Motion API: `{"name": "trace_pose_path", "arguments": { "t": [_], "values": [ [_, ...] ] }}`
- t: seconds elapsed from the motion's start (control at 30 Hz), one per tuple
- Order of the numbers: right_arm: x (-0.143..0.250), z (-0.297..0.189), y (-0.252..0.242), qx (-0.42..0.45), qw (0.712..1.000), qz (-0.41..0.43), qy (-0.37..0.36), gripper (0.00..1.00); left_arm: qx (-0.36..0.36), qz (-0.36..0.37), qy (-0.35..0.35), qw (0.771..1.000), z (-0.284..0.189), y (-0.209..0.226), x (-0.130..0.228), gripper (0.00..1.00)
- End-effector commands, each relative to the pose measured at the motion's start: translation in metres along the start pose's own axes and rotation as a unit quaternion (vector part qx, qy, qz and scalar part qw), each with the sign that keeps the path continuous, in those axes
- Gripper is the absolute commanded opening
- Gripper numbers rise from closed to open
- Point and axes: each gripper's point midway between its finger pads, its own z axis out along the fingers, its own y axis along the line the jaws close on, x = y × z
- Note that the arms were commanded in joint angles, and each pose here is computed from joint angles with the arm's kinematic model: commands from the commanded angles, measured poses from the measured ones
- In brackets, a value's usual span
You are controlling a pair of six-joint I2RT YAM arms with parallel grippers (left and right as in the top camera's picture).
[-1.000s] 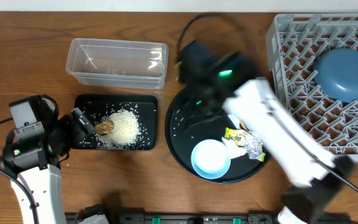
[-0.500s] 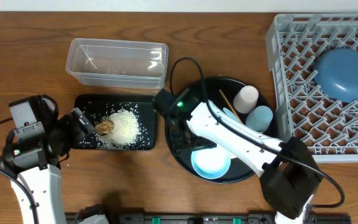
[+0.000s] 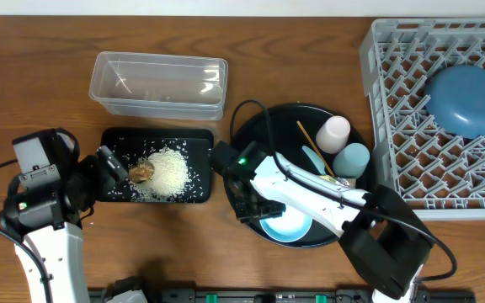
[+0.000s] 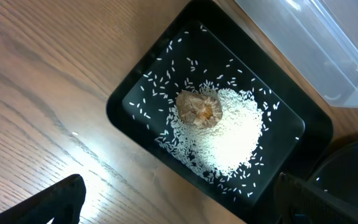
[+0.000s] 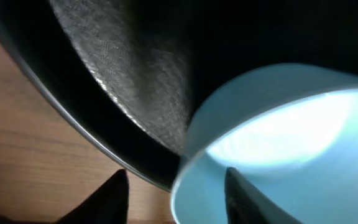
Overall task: Sort waste into correct bins and load items into the dishwasher rack
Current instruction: 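Grasp the rim of the light-blue bowl with the right gripper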
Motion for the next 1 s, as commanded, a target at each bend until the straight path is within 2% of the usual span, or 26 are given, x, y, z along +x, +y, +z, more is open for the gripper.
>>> {"name": "trace_pose_path", "arguments": {
  "t": [0.0,0.17,0.3,0.33,0.47,0.57,0.87,0.97],
  "values": [
    [0.002,0.002,0.002,-0.003,1.000,-0.009,-0.006,0.43,0.001,0.009,-0.010,1.000,-0.005,-0.001,-0.006,0.98],
    [0.006,0.017,-0.004,0.000,1.000,-0.008,-0.002,0.43,0.001,0.009,-0.010,1.000,-0.005,-0.001,-0.006,0.98],
    [0.009,0.027,-0.007,0.002,1.000,-0.008,0.002,0.20,0.001,0.009,-0.010,1.000,-0.005,-0.001,-0.006,0.98],
    [0.009,0.027,-0.007,0.002,1.000,-0.008,0.002,0.17,0.001,0.009,-0.010,1.000,-0.005,-0.001,-0.006,0.98],
    [0.005,0.021,-0.005,-0.005,1.000,-0.009,-0.005,0.15,0.001,0.009,-0.010,1.000,-0.005,-0.001,-0.006,0.98],
    [-0.001,0.012,-0.002,-0.015,1.000,-0.022,-0.015,0.03,0.001,0.009,-0.010,1.000,-0.005,-0.001,-0.006,0.98],
    [-0.017,-0.049,0.001,-0.072,0.993,-0.056,-0.071,0.01,0.001,0.009,-0.010,1.000,-0.005,-0.001,-0.006,0.98],
    [-0.028,-0.083,-0.011,-0.105,0.986,-0.064,-0.109,0.01,0.001,0.009,-0.010,1.000,-0.005,-0.001,-0.006,0.98]
  ]
}}
